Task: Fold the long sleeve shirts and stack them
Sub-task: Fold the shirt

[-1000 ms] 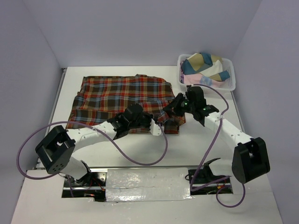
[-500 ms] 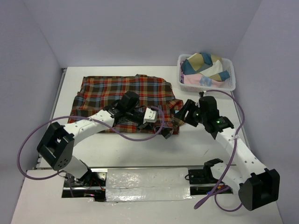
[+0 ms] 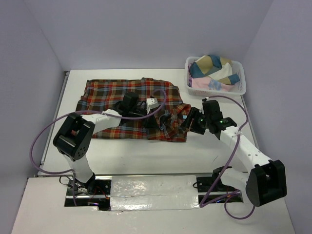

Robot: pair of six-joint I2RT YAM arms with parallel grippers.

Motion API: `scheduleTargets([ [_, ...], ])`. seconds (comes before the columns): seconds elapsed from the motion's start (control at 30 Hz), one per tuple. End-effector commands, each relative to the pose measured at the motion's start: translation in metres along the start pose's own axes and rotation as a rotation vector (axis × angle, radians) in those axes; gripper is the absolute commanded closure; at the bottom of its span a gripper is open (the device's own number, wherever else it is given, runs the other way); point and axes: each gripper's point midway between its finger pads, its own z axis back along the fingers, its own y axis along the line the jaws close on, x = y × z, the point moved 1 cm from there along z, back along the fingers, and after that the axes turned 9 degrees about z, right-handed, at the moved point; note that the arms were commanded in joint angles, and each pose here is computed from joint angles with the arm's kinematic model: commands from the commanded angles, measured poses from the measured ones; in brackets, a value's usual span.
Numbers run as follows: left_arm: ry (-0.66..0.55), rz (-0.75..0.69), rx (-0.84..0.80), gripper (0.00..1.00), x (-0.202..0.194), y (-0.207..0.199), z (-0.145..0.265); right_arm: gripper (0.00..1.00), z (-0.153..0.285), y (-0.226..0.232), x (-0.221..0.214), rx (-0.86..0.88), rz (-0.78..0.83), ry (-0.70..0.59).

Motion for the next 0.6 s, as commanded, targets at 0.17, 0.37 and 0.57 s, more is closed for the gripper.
scheduleTargets([
  [0.17, -0.061, -0.084, 0.049, 0.79, 0.023, 0.034, -0.004, 0.36, -0.013, 0.015, 0.016, 0.080, 0.048, -0.012],
  [0.37, -0.065, -0.127, 0.062, 0.69, 0.031, 0.051, -0.003, 0.45, -0.024, 0.018, 0.013, 0.094, 0.054, -0.014],
  [0.57, -0.018, -0.090, 0.208, 0.20, 0.019, 0.082, 0.010, 0.51, -0.035, 0.034, 0.019, 0.096, 0.148, -0.030],
])
